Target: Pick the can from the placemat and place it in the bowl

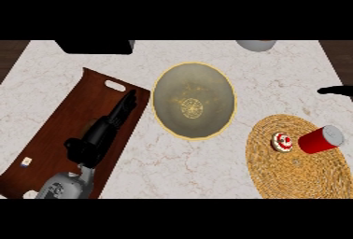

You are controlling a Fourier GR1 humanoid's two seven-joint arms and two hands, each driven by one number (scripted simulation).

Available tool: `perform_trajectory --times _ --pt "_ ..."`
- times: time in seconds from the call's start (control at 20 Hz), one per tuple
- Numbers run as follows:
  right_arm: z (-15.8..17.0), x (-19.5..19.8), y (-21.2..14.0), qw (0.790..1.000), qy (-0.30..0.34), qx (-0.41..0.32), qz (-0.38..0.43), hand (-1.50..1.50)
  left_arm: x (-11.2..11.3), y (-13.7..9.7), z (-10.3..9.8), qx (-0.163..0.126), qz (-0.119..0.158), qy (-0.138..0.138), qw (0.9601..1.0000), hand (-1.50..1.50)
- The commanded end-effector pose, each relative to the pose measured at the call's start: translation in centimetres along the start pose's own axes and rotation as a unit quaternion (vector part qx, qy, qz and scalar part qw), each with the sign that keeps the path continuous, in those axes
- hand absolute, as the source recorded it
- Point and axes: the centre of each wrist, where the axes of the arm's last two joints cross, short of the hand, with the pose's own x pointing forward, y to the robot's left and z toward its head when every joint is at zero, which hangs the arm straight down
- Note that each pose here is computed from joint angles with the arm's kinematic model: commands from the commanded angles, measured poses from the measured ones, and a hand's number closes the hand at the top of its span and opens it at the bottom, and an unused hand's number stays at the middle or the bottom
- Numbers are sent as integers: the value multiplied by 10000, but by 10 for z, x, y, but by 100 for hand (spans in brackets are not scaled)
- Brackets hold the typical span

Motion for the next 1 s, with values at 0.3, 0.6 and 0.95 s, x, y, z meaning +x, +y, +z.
perform_trajectory --times 0.3,0.6,0.95 --pt "-18 30 10 9971 375 566 334 -150 17 13 7 -1 27 48 10000 0" --pt "-17 24 35 9984 276 272 406 -150 6 -5 17 128 -58 54 9999 0" --pt "-22 30 42 9980 225 -251 531 -150 -4 -6 -5 125 -1 79 9999 0"
